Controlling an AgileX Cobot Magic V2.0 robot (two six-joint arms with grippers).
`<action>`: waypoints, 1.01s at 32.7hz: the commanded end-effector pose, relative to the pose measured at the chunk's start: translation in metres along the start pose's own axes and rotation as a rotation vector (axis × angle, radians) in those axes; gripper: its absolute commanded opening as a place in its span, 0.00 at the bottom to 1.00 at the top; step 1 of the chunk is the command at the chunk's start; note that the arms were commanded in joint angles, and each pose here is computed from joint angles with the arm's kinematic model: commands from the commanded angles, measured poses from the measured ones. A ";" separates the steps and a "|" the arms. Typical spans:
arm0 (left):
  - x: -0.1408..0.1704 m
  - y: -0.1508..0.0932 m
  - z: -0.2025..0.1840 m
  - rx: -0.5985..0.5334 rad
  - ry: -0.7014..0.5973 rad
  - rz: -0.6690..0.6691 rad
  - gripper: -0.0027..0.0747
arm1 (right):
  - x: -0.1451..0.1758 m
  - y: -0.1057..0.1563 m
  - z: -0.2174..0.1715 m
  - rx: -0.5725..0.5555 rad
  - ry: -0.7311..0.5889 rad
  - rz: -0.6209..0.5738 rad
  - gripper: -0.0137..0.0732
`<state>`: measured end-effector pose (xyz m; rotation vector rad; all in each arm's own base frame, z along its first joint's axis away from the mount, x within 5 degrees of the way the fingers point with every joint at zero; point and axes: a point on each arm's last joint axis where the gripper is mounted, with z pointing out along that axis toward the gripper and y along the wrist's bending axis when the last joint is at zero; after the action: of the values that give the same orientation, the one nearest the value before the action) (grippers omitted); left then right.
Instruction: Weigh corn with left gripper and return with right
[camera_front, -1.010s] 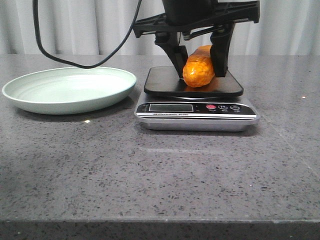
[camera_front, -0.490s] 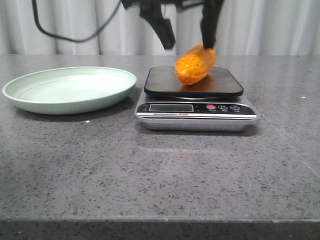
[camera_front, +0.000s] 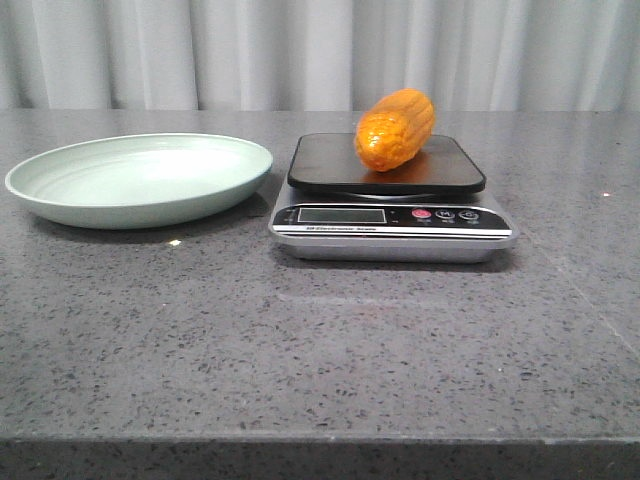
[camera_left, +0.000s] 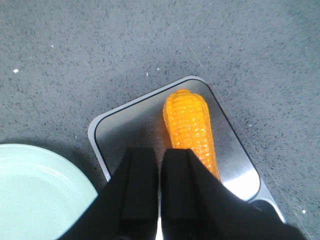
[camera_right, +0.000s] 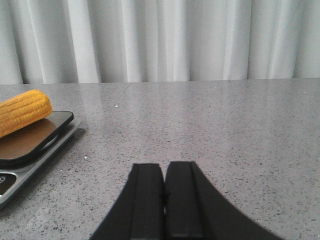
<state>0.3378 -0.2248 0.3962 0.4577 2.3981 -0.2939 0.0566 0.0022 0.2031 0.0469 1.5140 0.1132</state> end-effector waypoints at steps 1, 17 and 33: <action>0.000 -0.002 -0.052 0.065 -0.209 0.003 0.21 | -0.011 0.001 -0.002 -0.009 -0.100 -0.018 0.33; 0.126 0.031 -0.147 0.121 -0.563 0.050 0.21 | -0.011 0.001 -0.002 -0.009 -0.100 -0.018 0.33; 0.273 0.068 -0.181 0.064 -0.784 0.147 0.21 | -0.010 0.001 -0.002 -0.009 -0.098 -0.018 0.33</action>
<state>0.0755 -0.0423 0.3429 0.4391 1.7283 -0.3835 0.0566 0.0022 0.2031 0.0469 1.5140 0.1132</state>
